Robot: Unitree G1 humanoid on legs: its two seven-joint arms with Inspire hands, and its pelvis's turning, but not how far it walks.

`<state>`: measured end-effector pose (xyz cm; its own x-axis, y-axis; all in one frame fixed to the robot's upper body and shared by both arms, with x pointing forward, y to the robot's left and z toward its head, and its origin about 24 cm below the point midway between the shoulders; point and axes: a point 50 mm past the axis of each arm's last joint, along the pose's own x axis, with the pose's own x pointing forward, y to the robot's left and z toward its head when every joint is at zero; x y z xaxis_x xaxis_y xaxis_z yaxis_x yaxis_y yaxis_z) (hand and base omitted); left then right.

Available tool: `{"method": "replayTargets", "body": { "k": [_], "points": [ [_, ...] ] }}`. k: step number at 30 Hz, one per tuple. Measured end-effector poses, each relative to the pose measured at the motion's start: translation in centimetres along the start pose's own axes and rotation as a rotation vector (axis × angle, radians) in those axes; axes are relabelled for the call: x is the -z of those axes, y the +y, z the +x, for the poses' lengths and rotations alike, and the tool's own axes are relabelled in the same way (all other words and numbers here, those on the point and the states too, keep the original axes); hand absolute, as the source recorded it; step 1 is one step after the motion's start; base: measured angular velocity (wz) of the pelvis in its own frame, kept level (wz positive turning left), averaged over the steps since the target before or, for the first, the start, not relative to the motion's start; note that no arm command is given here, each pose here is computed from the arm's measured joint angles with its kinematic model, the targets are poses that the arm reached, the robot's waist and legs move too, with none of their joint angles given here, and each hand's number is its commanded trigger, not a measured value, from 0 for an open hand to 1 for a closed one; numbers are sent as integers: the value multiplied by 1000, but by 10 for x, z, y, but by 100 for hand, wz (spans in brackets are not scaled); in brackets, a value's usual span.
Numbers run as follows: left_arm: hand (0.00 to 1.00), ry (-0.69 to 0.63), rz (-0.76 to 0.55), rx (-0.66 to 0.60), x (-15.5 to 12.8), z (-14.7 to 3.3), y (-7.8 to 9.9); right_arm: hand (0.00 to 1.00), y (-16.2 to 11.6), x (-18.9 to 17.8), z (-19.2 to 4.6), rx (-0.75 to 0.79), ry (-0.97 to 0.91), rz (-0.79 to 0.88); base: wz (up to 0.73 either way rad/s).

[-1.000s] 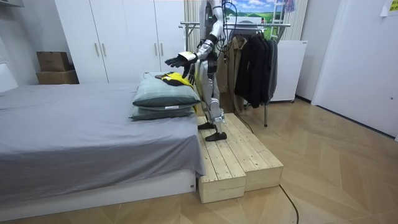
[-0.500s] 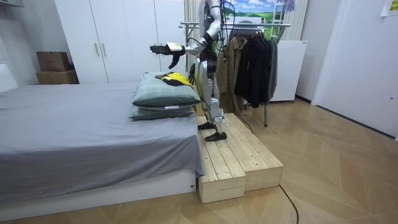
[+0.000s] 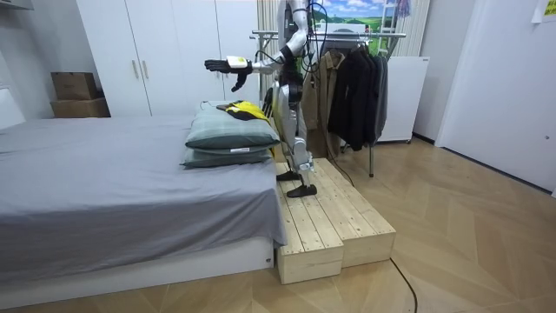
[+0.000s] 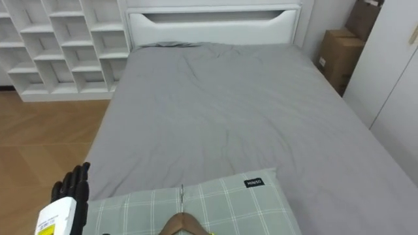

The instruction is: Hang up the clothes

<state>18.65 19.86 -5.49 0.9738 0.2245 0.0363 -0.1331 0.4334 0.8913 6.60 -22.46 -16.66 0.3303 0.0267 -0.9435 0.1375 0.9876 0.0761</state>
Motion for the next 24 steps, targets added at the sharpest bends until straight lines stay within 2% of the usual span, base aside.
{"method": "replayTargets", "body": {
  "k": [6,24],
  "points": [
    [0,-33,-2,-7,-7,10,3,0,-1,0,0,0,-1,-2,0],
    [0,-62,65,56,-6,7,-2,0,-4,0,-1,-2,-2,-28,-1]
  ]
}}
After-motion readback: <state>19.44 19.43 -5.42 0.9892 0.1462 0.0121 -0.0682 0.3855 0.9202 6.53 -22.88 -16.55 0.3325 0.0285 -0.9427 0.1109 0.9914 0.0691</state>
